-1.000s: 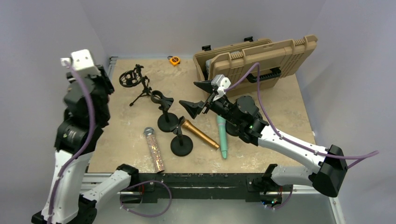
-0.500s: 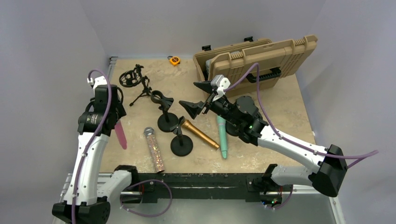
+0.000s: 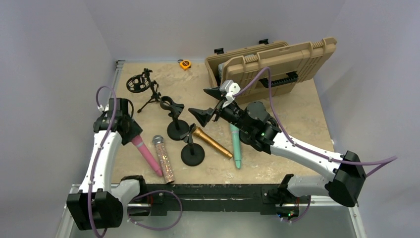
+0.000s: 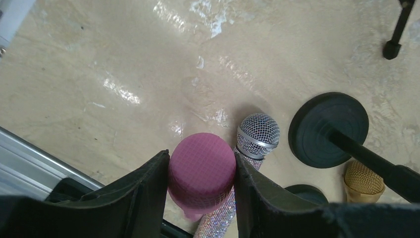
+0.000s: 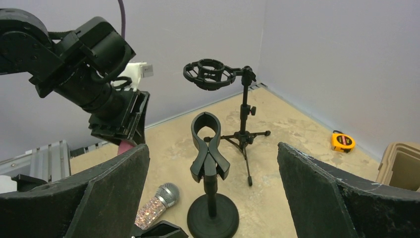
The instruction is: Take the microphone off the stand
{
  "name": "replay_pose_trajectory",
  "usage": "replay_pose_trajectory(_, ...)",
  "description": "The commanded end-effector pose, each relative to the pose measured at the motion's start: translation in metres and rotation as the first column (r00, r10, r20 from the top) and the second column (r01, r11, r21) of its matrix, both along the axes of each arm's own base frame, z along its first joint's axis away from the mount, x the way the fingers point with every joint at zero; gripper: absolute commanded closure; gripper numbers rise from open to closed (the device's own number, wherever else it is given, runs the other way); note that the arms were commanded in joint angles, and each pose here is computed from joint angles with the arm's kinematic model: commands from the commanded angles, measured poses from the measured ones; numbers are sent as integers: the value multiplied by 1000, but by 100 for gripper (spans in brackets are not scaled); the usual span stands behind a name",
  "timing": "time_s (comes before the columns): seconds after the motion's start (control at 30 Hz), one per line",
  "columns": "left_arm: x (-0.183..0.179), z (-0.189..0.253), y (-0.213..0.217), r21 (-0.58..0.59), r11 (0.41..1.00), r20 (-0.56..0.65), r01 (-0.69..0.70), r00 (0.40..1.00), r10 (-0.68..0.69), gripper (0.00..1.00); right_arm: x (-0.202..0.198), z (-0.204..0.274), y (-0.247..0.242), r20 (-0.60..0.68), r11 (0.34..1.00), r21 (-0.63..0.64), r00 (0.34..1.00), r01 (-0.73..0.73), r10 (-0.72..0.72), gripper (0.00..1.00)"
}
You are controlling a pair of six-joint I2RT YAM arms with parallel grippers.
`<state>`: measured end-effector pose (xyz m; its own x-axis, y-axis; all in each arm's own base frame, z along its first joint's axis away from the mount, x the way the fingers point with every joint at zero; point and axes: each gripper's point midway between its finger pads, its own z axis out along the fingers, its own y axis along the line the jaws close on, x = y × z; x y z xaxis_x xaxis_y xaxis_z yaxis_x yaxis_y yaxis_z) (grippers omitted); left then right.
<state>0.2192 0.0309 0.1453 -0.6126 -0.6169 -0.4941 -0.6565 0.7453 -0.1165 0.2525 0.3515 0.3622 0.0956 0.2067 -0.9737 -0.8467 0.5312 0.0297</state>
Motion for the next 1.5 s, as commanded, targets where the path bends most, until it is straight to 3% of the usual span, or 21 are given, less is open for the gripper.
replay_pose_trajectory(0.0, 9, -26, -10, -116, 991, 10, -67, 998, 68, 100, -2, 5, 4, 24, 1000, 23, 1000, -16, 15, 1)
replay_pose_trajectory(0.17, 10, -58, -12, -154, 984, -60, -93, 995, 84, 99, -2, 7, 3, 27, 1000, 24, 1000, -13, 12, 1)
replay_pose_trajectory(0.47, 12, -83, -8, -155, 977, -90, -147, 987, 135, 41, -1, 7, 3, 25, 1000, 25, 1000, -9, 8, 1)
replay_pose_trajectory(0.67, 8, -88, -8, -155, 977, -103, -148, 986, 133, 18, -1, 4, 4, 20, 1000, 22, 1000, -13, 13, 1)
replay_pose_trajectory(0.83, 10, -63, -3, -136, 980, -11, -149, 989, 149, 16, -2, 6, 4, 22, 1000, 21, 1000, -14, 14, 1)
replay_pose_trajectory(0.97, 16, -11, 6, -88, 988, 187, -129, 972, 144, 19, -1, 8, 5, 24, 1000, 19, 1000, -16, 15, 1)
replay_pose_trajectory(1.07, 28, 46, 10, -29, 997, 382, -67, 921, 73, 20, -1, 9, 7, 25, 1000, 17, 999, -23, 23, 1)
replay_pose_trajectory(1.23, 62, 126, -8, 23, 993, 564, 118, 818, -110, 22, 0, 14, 13, 34, 999, 8, 999, -36, 36, 1)
replay_pose_trajectory(1.37, 77, 178, -15, 35, 990, 680, 134, 723, -122, 22, 1, 20, 17, 34, 999, 7, 999, -42, 42, 1)
replay_pose_trajectory(1.47, 90, 191, -18, -15, 992, 717, 123, 694, -75, 16, -3, 25, 19, 33, 998, 23, 998, -53, 52, 1)
